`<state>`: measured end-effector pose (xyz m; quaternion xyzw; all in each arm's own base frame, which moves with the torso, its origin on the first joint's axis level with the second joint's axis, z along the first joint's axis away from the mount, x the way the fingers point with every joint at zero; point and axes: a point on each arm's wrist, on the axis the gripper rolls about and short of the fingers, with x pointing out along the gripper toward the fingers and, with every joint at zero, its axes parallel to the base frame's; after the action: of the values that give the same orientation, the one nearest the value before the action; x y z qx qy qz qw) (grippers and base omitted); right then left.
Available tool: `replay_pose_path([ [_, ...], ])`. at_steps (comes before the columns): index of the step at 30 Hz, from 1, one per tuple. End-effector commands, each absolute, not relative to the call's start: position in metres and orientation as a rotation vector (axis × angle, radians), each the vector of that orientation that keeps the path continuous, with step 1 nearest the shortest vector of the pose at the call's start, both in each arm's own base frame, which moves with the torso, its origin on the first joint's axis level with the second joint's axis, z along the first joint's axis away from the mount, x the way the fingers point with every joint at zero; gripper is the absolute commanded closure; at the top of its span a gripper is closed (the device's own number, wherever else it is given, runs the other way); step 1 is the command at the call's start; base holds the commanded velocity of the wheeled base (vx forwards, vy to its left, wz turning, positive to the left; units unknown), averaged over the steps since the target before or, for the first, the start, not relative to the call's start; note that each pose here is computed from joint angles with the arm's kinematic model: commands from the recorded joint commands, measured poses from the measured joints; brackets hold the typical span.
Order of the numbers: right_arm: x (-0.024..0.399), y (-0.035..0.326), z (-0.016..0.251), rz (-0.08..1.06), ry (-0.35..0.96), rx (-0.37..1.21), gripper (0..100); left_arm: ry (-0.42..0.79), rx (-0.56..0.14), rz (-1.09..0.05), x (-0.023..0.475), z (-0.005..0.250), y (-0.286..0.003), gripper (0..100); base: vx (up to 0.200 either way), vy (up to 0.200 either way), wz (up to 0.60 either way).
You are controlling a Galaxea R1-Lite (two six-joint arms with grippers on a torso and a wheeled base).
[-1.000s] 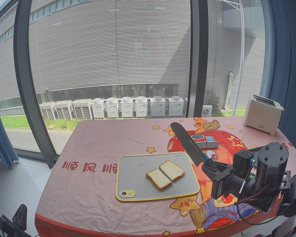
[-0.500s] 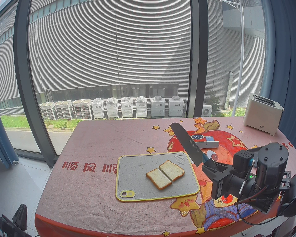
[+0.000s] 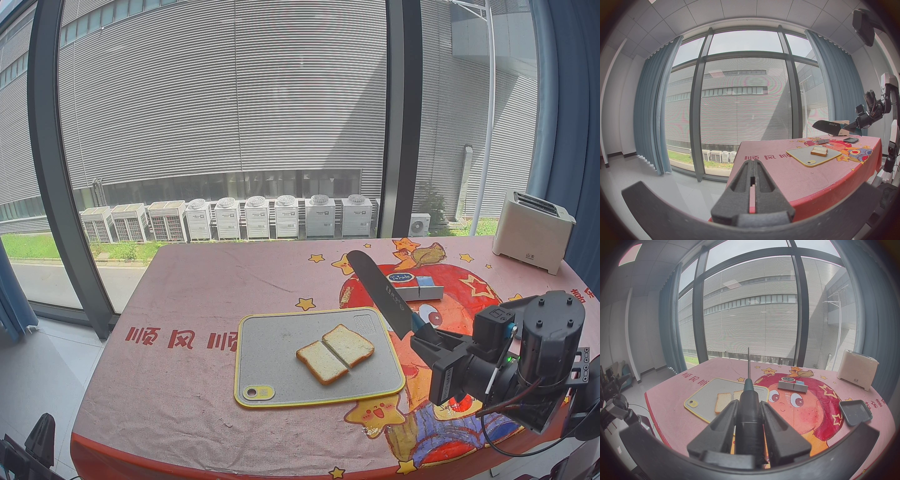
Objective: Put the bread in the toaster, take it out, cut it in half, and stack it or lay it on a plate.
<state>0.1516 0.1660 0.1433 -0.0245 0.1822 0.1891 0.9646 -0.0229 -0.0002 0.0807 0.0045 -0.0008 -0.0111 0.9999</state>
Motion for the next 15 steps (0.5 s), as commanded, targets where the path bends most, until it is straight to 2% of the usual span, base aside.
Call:
replay_pose_path([
  [1,0.1507,0.1651,0.1444,0.384,0.364,-0.048,100,0.000,0.008,-0.021,-0.0228,0.0755,-0.0002,100,0.000,0.000,0.00],
  [15,0.1500,0.1611,0.1438,0.375,0.367,-0.044,100,0.000,0.009,-0.021,-0.0228,0.0755,-0.0002,100,0.000,0.000,0.00],
])
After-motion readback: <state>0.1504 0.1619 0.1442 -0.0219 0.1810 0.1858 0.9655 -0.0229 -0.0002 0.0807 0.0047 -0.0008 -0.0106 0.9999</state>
